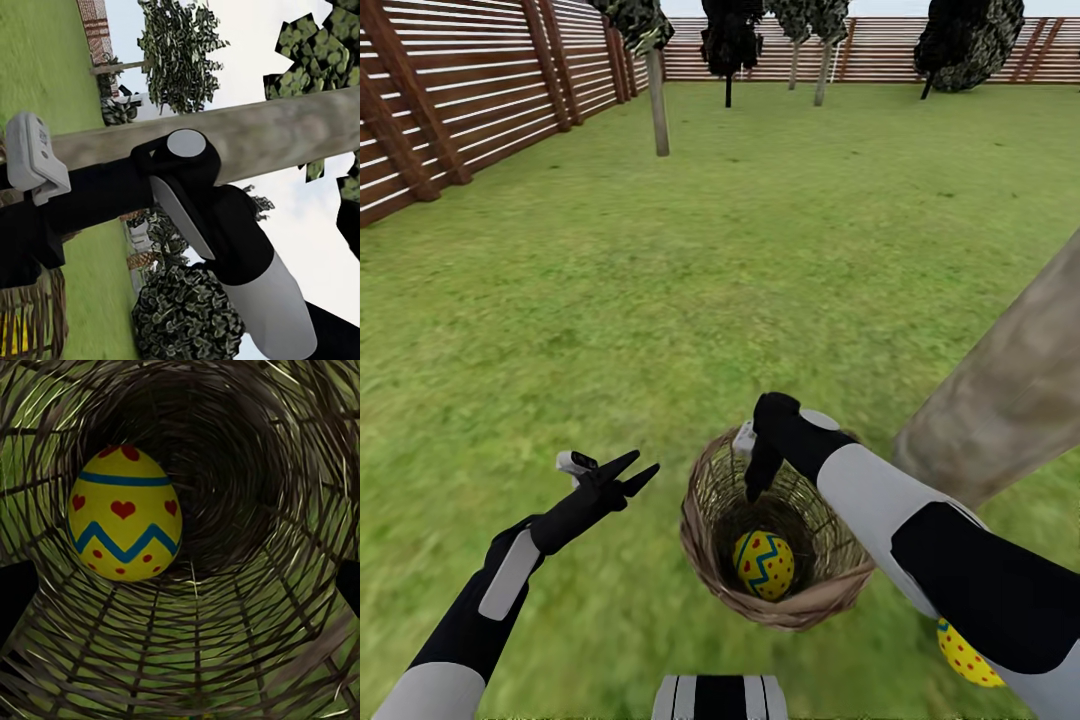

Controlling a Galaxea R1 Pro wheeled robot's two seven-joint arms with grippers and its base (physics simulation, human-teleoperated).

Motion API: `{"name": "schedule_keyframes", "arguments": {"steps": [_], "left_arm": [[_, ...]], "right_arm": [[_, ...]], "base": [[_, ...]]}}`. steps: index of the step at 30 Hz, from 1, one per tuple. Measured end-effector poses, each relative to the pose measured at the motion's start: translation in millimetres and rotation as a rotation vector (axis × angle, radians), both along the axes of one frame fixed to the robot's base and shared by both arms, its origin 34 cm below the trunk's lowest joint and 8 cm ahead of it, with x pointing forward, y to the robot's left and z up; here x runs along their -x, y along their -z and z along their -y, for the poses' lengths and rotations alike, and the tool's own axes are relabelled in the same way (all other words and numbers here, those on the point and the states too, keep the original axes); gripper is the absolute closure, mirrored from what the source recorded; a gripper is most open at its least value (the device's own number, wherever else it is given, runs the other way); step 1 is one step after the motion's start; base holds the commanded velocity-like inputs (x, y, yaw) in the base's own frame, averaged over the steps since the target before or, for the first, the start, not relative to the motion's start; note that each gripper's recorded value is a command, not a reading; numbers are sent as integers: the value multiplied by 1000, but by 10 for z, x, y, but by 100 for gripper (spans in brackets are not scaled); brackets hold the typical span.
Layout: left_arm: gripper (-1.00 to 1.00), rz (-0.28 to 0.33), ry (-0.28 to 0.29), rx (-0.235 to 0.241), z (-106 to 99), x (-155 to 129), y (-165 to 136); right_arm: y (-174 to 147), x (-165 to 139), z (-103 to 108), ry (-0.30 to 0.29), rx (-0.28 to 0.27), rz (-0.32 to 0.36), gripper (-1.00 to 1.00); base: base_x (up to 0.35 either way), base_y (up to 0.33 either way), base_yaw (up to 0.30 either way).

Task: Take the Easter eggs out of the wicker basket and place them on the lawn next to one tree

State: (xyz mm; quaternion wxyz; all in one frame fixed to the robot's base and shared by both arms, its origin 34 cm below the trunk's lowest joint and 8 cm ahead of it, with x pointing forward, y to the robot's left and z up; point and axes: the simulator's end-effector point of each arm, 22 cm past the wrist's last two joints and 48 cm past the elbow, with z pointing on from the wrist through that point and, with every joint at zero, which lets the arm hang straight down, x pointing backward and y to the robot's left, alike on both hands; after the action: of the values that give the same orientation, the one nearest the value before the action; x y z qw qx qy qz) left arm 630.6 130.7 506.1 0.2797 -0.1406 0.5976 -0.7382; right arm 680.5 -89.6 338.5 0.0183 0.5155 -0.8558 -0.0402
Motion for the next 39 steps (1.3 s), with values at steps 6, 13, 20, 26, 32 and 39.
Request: {"name": "schedule_keyframes", "arguments": {"steps": [6, 13, 20, 26, 32, 39], "left_arm": [[-100, -24, 0, 0, 0, 0, 139], [-100, -53, 0, 0, 0, 6, 303], [-100, -81, 0, 0, 0, 16, 468], [-100, -106, 0, 0, 0, 28, 607], [-100, -130, 0, 0, 0, 43, 748], [-100, -159, 0, 0, 0, 67, 911]], "right_arm": [[144, 35, -25, -3, -6, -21, -100], [315, 84, -48, -4, -16, -48, -100], [487, 131, -49, -3, -17, -73, -100], [637, 185, -45, -1, -18, -98, -100], [783, 244, -51, 0, -19, -123, -100], [952, 315, -54, 2, -19, -152, -100]], "base": [[0, 0, 0], [0, 0, 0], [0, 0, 0], [0, 0, 0], [0, 0, 0], [0, 0, 0]]}}
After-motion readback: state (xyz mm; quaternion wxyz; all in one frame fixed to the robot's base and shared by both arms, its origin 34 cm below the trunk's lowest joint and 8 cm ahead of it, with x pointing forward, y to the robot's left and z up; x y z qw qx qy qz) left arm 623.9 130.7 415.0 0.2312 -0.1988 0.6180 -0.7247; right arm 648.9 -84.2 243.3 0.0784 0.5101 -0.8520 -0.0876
